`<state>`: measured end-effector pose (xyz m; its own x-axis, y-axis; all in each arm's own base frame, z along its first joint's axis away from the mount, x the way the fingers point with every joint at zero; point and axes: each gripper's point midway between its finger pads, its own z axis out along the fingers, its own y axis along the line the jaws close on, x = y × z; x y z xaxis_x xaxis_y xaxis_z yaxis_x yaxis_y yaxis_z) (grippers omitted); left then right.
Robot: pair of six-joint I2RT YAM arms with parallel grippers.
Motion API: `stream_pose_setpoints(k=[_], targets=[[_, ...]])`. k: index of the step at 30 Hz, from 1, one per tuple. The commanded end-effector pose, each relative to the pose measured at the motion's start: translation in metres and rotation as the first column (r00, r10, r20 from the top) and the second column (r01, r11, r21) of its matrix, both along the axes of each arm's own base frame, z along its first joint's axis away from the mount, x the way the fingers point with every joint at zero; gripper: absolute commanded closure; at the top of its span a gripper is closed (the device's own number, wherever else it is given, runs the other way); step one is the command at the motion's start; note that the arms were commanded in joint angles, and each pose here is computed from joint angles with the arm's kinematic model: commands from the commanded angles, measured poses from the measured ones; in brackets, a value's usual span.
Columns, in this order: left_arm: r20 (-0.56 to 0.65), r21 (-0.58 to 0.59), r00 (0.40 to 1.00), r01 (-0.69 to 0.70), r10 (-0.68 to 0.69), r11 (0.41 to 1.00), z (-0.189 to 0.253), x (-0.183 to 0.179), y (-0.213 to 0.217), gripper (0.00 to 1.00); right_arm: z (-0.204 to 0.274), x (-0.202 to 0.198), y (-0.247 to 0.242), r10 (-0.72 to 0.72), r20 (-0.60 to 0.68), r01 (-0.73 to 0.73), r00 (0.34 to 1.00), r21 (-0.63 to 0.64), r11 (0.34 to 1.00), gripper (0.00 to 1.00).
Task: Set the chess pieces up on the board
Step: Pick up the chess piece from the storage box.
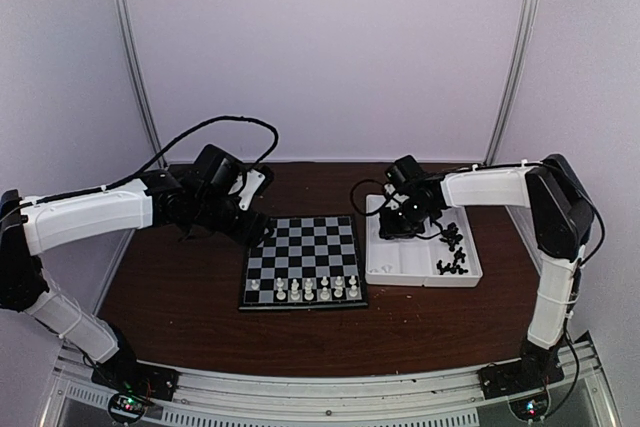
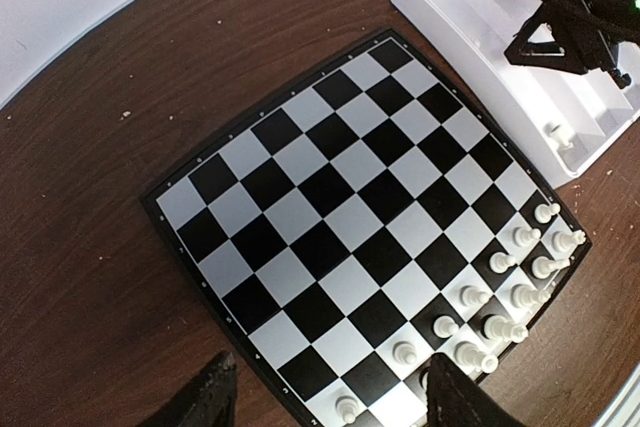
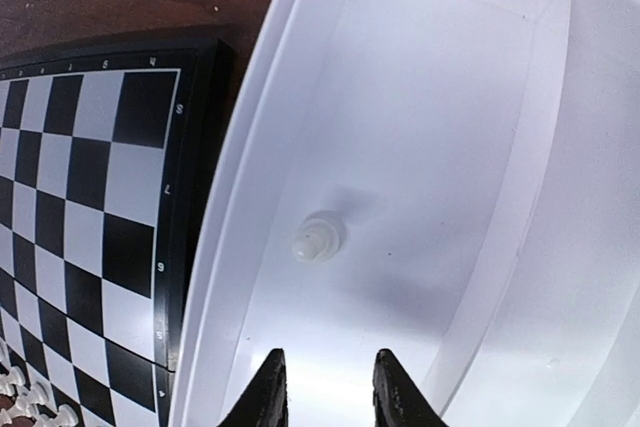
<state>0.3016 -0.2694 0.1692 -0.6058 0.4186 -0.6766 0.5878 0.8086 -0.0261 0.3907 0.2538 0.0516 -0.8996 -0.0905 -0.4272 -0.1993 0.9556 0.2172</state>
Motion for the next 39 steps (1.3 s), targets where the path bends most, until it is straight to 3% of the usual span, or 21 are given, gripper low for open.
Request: stream_pose_setpoints(k=[1, 13, 39], targets=[[0.025, -0.043, 1.0, -0.009, 0.01, 0.999, 0.012, 0.007, -0.004, 0.35, 0.017, 0.009, 0.011, 0.024, 0.025, -0.025, 0.999, 0.018, 1.0, 0.69], [0.037, -0.024, 0.999, -0.025, 0.026, 0.999, 0.012, 0.007, 0.002, 0.35, 0.009, 0.032, 0.021, 0.031, 0.021, -0.03, 0.999, -0.01, 0.999, 0.71], [0.038, -0.013, 0.999, -0.027, 0.027, 1.0, 0.011, 0.01, 0.002, 0.35, -0.008, 0.037, 0.019, 0.038, 0.006, -0.038, 0.999, -0.059, 0.998, 0.8]])
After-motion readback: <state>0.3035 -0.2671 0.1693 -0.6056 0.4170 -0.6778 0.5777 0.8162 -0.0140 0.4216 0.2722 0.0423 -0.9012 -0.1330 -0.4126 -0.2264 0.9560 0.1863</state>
